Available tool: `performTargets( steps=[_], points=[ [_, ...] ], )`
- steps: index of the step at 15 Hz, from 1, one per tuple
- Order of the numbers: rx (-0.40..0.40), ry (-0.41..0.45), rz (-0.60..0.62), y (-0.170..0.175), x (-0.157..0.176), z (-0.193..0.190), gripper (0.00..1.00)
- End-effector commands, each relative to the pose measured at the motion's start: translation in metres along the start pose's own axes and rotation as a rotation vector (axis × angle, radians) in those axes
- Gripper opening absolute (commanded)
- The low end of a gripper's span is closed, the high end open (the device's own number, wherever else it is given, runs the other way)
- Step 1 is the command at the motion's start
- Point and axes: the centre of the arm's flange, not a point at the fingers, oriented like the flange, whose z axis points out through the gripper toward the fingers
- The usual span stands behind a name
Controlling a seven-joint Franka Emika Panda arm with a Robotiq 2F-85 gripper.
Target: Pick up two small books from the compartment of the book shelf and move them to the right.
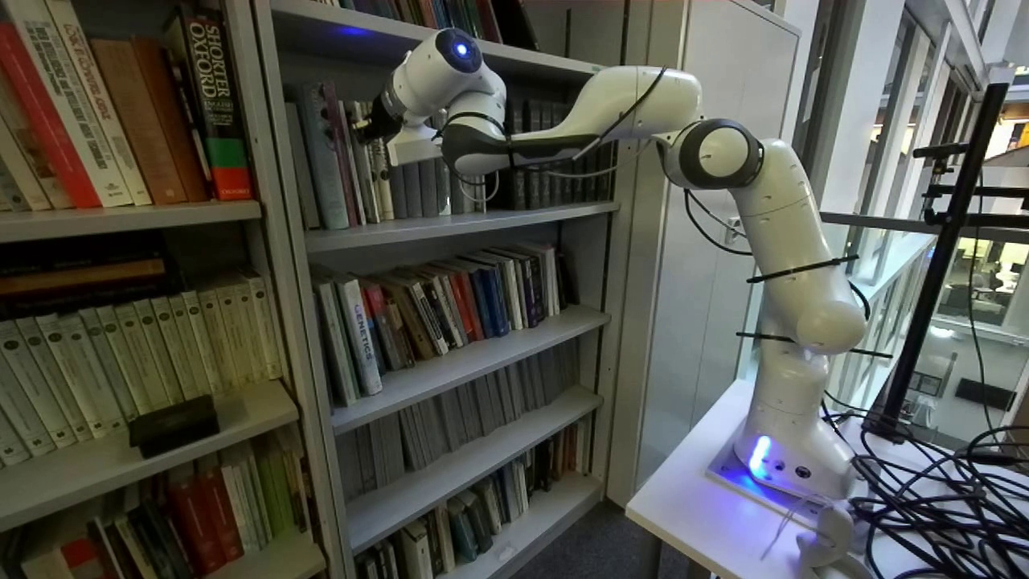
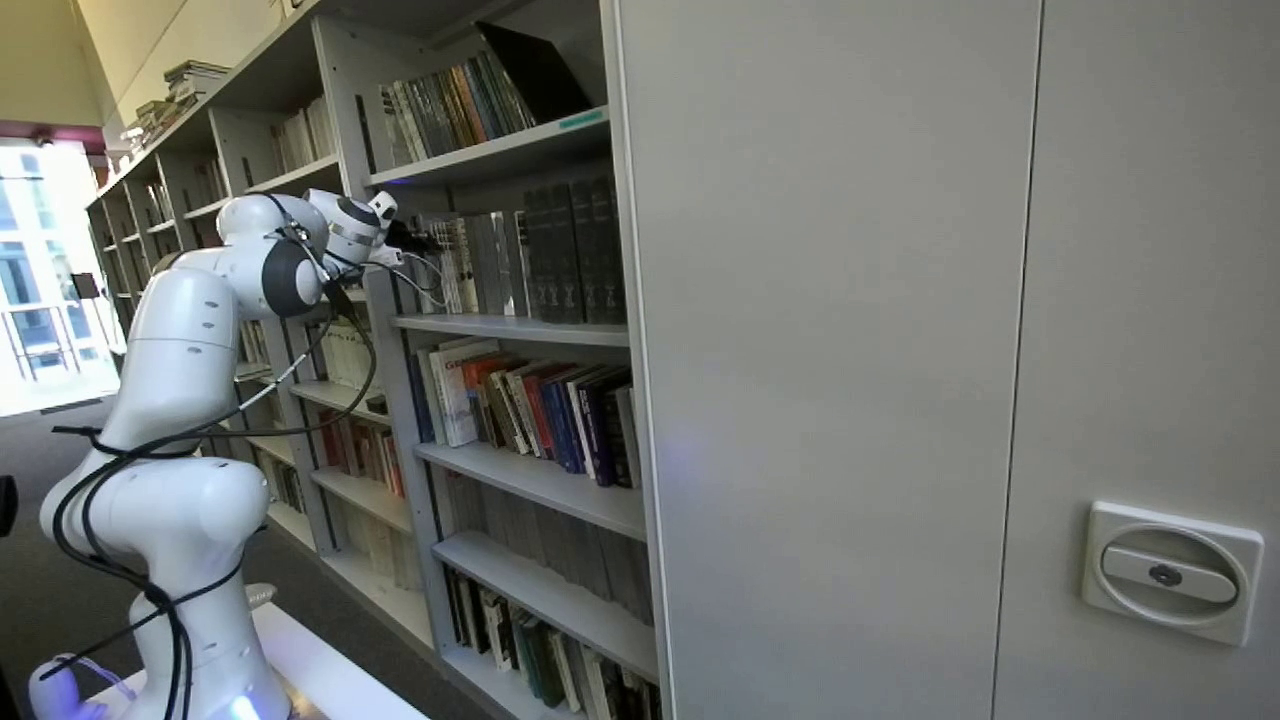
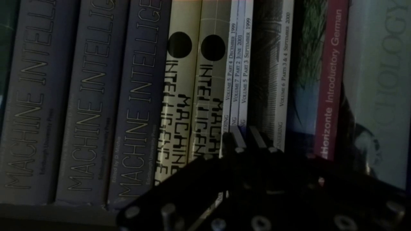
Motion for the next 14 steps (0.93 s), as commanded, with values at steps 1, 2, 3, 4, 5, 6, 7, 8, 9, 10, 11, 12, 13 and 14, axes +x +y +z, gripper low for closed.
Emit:
performTargets(
  steps=[1,2,3,4,5,6,7,8,9,10,11,12,13,14],
  points=[
    [-0.032,0.020,-0.006,0.011,0.003,0.002,0.02],
    [-0.031,0.018,-0.006,0.012,0.002,0.001,0.02],
    [-0.028,0.017,-0.005,0.013,0.000,-0.001,0.02],
    [-0.025,0.014,-0.006,0.014,-0.002,-0.003,0.02],
    [-0.021,0.010,-0.006,0.015,-0.004,-0.005,0.02],
    [-0.017,0.008,-0.007,0.016,-0.005,-0.007,0.02],
    [-0.012,0.005,-0.007,0.016,-0.007,-0.009,0.02],
    [-0.009,0.003,-0.008,0.016,-0.009,-0.010,0.02],
    [-0.010,0.002,-0.010,0.017,-0.010,-0.011,0.02],
    [-0.011,0.000,-0.008,0.018,-0.012,-0.013,0.02],
    [-0.011,-0.001,-0.010,0.019,-0.012,-0.014,0.02],
    [-0.013,-0.005,-0.012,0.021,-0.013,-0.014,0.02],
    [-0.016,-0.004,-0.011,0.022,-0.013,-0.014,0.02],
    [-0.019,-0.003,-0.011,0.024,-0.013,-0.015,0.02]
  ],
)
